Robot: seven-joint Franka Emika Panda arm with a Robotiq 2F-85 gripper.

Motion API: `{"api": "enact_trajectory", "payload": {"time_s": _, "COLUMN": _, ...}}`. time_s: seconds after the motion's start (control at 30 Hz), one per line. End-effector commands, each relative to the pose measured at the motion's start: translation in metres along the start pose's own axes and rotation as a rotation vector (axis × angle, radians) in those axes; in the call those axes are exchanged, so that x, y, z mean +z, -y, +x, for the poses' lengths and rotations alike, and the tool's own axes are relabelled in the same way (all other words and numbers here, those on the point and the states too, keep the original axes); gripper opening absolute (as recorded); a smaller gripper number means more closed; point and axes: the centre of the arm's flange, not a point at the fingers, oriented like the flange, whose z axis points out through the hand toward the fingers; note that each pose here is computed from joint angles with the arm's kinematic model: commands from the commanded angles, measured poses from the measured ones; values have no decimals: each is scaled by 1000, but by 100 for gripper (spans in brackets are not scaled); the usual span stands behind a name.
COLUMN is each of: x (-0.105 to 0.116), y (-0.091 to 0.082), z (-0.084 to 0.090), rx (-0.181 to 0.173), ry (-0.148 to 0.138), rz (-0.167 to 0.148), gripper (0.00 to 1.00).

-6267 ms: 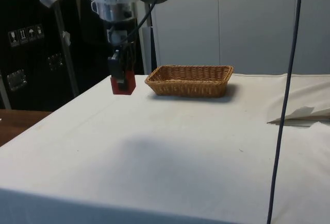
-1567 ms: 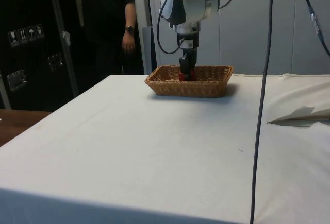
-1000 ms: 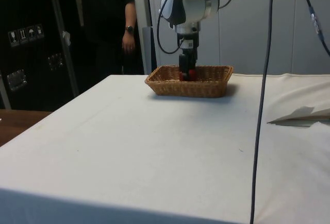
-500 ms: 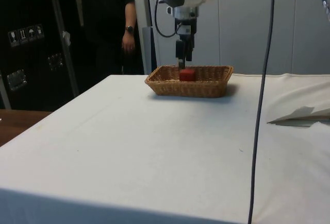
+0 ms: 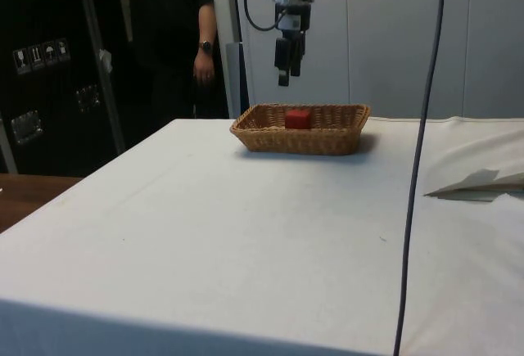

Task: Pick up the cube and place it into the basket.

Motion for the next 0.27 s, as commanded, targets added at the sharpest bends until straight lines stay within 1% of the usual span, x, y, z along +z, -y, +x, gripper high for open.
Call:
{"api": "enact_trajectory", "payload": {"time_s": 0.0, "x": -8, "y": -1, "z": 0, "rx": 1, "ry": 8, "rz": -4, "gripper": 100}}
{"api": "enact_trajectory", "payload": {"time_s": 0.07, "x": -17, "y": -2, "z": 2, "rx": 1, "ry": -1, "rz": 0, "gripper": 100}}
{"api": "enact_trajectory", "payload": {"time_s": 0.1, "x": -17, "y": -2, "z": 2, "rx": 1, "ry": -1, "rz": 0, "gripper": 100}}
{"api": "enact_trajectory", "payload": {"time_s": 0.17, "x": -29, "y": -3, "z": 3, "rx": -2, "ry": -10, "rz": 4, "gripper": 100}}
{"api": "enact_trajectory", "payload": {"time_s": 0.2, "x": -31, "y": -3, "z": 3, "rx": -1, "ry": -11, "rz": 6, "gripper": 100}}
{"api": "enact_trajectory", "payload": {"time_s": 0.23, "x": -29, "y": -2, "z": 4, "rx": -5, "ry": -22, "rz": 11, "gripper": 100}}
